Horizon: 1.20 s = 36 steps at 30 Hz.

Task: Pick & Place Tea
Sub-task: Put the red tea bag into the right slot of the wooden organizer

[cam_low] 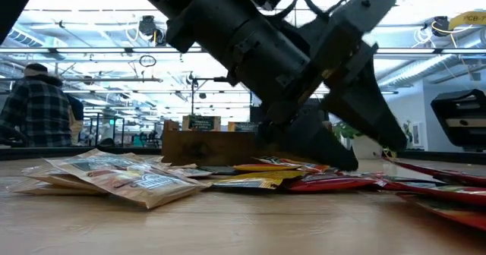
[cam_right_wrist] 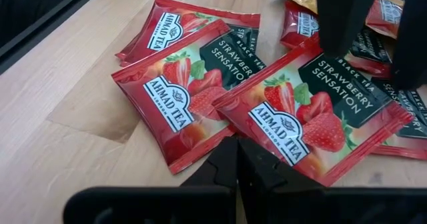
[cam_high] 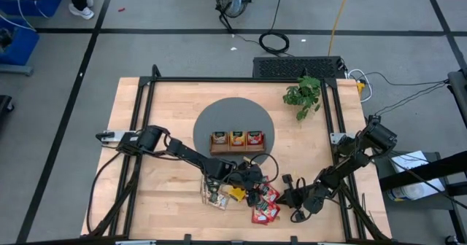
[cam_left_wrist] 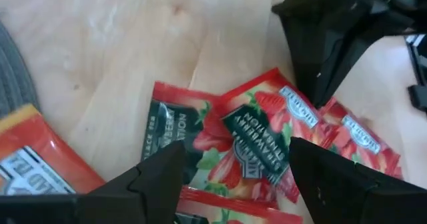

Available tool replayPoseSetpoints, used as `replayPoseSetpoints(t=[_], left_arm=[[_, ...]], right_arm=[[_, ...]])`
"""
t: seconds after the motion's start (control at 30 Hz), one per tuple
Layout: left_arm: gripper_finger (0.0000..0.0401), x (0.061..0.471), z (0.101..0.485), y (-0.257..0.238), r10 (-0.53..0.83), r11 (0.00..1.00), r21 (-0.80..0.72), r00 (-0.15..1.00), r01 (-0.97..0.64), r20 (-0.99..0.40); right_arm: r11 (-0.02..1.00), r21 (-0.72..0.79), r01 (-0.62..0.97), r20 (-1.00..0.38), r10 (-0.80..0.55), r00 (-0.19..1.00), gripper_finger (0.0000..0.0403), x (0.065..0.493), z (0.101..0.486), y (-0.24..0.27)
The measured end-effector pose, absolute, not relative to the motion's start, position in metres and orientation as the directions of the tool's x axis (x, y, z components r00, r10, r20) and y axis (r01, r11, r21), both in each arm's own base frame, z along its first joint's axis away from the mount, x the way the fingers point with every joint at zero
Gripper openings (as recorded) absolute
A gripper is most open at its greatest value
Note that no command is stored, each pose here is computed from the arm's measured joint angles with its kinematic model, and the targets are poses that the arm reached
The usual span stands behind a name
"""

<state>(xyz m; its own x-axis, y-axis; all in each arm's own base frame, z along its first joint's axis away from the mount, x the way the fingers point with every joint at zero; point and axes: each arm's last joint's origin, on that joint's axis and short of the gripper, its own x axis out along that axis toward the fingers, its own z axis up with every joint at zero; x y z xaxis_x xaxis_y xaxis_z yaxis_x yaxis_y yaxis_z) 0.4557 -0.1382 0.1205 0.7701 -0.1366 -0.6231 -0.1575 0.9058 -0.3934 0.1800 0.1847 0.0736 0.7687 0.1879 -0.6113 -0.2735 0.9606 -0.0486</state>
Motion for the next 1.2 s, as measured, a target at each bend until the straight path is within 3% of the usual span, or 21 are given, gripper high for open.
replayPoseSetpoints(t=[0.8, 1.2], left_arm=[[0.0269, 0.468, 0.119, -0.132, -0.169, 0.903, -0.422, 0.839, -0.077, -0.517], [0.0268, 0.473, 0.099, -0.13, -0.212, 0.882, -0.464, 0.809, -0.083, -0.548]], right_arm=[[0.96, -0.057, -0.273, -0.612, 0.182, 0.77, 0.0, 0.182, 0.073, 0.183], [0.961, -0.059, -0.269, -0.614, 0.178, 0.769, 0.0, 0.183, 0.073, 0.182]])
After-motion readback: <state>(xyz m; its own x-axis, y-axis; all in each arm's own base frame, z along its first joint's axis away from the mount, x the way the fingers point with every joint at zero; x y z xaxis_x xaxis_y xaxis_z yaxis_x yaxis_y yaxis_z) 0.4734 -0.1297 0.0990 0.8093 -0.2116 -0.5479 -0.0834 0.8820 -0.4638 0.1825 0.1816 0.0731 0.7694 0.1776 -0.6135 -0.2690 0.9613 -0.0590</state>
